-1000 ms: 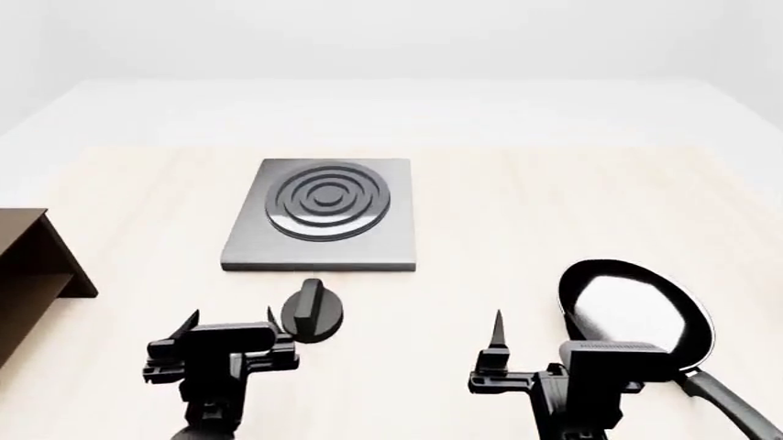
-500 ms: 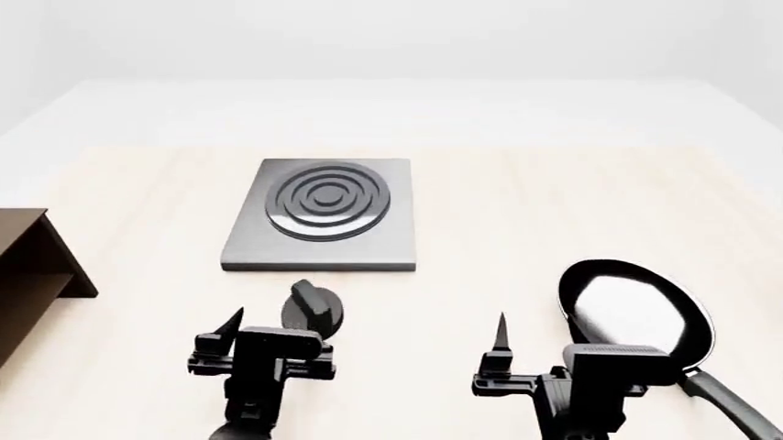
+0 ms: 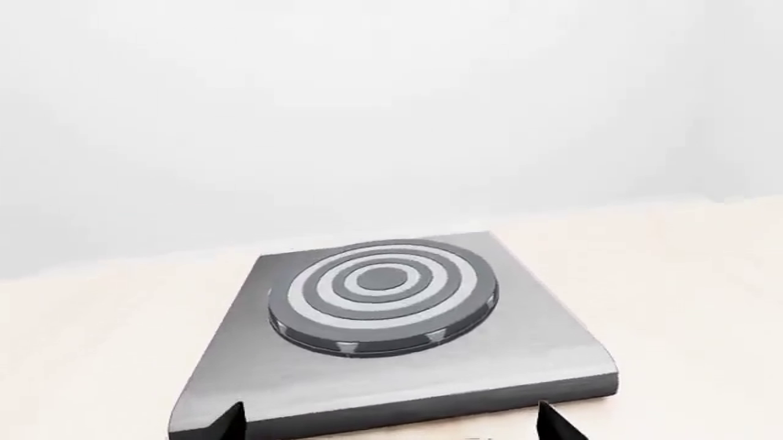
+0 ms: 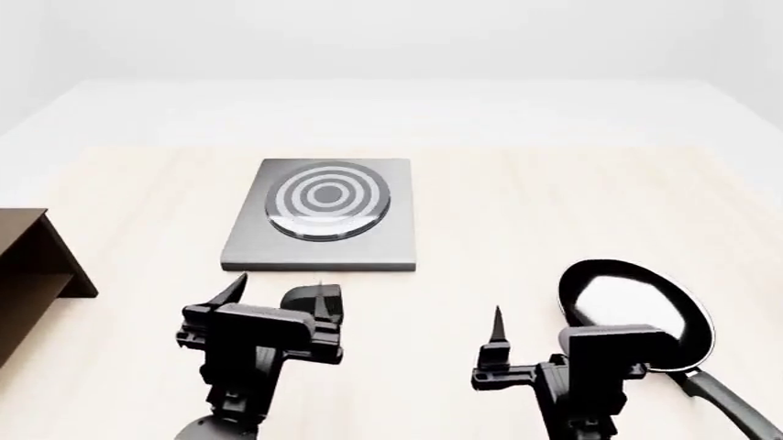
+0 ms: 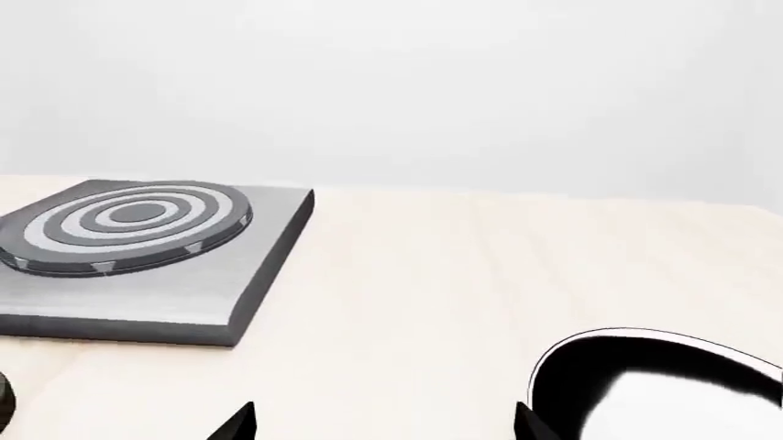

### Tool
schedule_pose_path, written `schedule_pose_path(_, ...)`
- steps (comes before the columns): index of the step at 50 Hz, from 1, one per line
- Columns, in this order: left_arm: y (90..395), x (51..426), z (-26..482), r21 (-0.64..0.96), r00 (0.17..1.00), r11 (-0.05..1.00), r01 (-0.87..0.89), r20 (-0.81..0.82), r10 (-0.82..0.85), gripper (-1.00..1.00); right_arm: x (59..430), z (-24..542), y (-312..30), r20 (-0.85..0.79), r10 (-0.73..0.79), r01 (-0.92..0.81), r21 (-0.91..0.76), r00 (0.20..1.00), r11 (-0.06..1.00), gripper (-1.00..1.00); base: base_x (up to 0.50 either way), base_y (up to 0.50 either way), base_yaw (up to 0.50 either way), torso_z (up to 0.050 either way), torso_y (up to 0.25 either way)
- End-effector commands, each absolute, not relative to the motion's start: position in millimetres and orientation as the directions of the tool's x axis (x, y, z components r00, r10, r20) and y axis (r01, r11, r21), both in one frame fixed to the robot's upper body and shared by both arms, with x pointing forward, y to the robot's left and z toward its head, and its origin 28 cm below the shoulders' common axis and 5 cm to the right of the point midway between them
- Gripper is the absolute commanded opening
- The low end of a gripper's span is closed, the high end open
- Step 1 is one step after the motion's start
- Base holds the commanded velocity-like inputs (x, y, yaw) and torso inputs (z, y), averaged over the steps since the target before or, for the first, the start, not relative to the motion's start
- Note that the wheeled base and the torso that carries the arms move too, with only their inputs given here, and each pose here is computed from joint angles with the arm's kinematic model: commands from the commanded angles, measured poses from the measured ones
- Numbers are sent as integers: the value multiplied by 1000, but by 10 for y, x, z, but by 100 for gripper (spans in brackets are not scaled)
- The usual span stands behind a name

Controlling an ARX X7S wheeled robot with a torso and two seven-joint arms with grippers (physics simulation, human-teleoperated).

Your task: Turn on the stove and put the frying pan on it.

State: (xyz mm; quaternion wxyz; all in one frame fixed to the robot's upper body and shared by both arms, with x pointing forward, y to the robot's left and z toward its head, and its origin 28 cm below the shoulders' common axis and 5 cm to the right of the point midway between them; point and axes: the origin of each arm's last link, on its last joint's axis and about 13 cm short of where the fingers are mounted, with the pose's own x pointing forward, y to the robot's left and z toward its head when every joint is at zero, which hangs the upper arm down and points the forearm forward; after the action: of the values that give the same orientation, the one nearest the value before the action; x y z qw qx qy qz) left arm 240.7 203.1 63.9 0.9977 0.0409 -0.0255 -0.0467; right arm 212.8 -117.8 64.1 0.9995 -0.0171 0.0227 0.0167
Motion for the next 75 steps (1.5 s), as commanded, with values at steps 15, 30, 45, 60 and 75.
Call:
schedule_pose_path(15,2226,2310,739,94,993,993,72,83,-80,100,2036,1896,-1700,-190,254,-316,-511,948,799,100,0,0,0,0,0)
schedule_pose_path(30,2293,2298,895,76,990,996,43,134,-53,100,2058,1912,-2373,-596,-189,-331,-650,780,684,100,0,0,0,0,0)
schedule_pose_path(45,2290,2309,869,82,990,996,44,129,-54,100,1899,1847,-2748,-794,-275,-475,-560,542,679,100,0,0,0,0,0)
schedule_pose_path(60,2275,2305,815,84,991,995,47,117,-57,100,1945,1596,-2980,-790,-361,-397,-575,495,715,100,0,0,0,0,0)
schedule_pose_path(75,2259,2301,770,94,993,995,44,109,-54,100,2120,1300,-3042,-778,-370,-365,-583,508,726,100,0,0,0,0,0)
